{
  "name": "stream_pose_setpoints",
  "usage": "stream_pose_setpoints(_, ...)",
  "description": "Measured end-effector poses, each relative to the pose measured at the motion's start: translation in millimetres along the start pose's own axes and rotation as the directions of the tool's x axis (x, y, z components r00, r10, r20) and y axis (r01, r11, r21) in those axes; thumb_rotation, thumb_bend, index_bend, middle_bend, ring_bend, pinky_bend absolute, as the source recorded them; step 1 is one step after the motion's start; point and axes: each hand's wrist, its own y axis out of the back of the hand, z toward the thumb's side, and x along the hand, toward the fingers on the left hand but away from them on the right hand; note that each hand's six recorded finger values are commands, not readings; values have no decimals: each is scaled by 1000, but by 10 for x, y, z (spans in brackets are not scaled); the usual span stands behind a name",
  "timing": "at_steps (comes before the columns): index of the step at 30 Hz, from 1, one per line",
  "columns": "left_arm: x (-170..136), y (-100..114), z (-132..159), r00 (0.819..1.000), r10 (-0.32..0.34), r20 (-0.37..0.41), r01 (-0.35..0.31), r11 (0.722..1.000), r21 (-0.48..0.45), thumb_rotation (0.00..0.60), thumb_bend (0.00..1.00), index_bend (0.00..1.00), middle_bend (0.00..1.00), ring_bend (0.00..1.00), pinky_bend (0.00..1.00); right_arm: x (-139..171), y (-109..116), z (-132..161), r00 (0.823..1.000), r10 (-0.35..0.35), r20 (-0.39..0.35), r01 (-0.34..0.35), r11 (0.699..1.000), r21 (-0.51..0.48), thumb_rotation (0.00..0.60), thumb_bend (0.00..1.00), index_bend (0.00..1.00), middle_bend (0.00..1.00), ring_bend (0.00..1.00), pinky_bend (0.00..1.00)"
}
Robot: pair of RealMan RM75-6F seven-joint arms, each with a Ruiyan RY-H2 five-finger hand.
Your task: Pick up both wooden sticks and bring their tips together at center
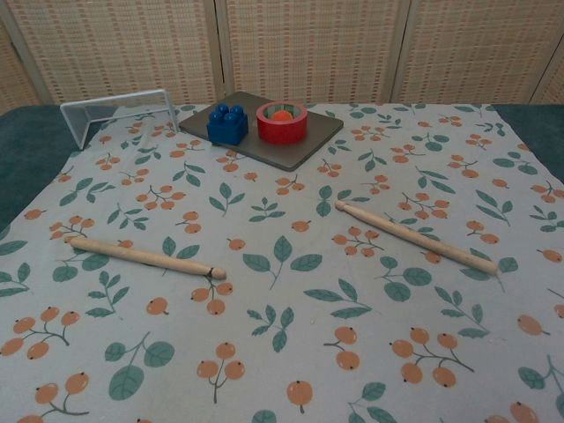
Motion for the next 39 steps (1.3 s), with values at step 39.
stream_pose_setpoints(39,794,-1335,1272,885,-267,382,177,951,253,600,450,159,245,74,134,-87,-163,-36,998,48,29,-48,999,14,600,326,0,0,0,0)
